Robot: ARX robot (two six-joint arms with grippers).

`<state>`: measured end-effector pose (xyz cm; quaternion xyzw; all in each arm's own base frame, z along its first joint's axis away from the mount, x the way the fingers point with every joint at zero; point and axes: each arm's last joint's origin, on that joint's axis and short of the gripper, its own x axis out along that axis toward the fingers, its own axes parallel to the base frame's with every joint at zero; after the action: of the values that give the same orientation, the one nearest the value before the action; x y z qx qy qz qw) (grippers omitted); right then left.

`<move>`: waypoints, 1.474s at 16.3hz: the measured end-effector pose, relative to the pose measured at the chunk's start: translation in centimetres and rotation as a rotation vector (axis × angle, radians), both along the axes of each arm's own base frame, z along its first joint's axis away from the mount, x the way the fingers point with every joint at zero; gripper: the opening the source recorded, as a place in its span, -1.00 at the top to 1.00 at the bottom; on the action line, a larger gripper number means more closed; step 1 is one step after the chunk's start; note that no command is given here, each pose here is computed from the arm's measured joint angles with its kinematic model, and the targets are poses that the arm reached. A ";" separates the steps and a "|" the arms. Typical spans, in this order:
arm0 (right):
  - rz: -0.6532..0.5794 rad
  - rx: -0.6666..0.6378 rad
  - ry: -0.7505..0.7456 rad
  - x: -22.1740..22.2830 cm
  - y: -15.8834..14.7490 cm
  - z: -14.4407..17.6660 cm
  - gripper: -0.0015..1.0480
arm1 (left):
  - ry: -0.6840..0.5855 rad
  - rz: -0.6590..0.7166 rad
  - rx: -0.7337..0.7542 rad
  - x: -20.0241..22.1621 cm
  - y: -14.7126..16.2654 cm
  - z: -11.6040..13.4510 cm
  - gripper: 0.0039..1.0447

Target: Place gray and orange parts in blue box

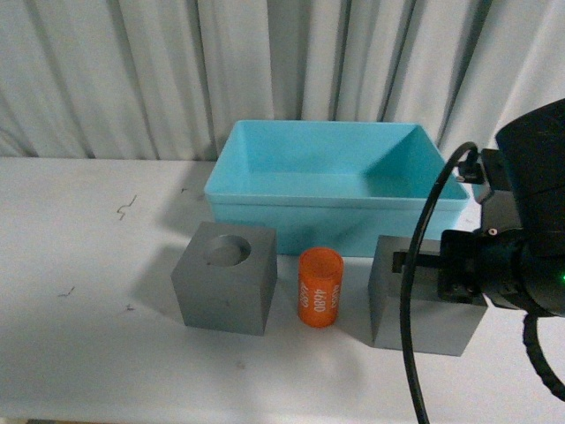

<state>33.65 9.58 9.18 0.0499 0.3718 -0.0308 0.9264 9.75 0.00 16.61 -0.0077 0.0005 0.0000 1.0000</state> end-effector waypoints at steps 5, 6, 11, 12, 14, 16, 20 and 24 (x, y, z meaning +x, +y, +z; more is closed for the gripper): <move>-0.020 0.042 -0.010 -1.9 -2.6 2.4 0.64 | 0.000 0.000 0.000 0.0 0.0 0.0 -0.88; -0.015 0.050 -0.034 -1.9 -2.8 3.4 0.64 | 0.000 0.000 0.000 0.0 0.0 0.0 -0.88; 0.092 0.117 -0.431 0.3 -2.6 16.6 0.64 | 0.000 0.000 0.000 0.0 0.0 0.0 -0.88; 0.092 0.115 -0.470 1.6 -2.3 17.7 0.64 | 0.000 0.000 0.000 0.0 0.0 0.0 -0.88; 0.104 0.098 -0.507 4.8 -0.8 18.4 0.64 | 0.000 0.000 0.000 0.0 0.0 0.0 -0.88; 0.121 0.081 -0.489 8.5 2.0 17.1 0.64 | 0.000 0.000 0.000 0.0 0.0 0.0 -0.88; 0.110 0.082 -0.436 12.8 6.0 14.3 0.64 | 0.000 0.000 0.000 0.0 0.0 0.0 -0.88; 0.046 0.068 -0.346 15.3 6.4 9.7 0.64 | 0.000 0.000 0.000 0.0 0.0 0.0 -0.88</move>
<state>48.97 15.98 18.89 0.0770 0.2088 0.0122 0.9748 9.75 0.00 16.61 -0.0077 0.0005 0.0000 1.0000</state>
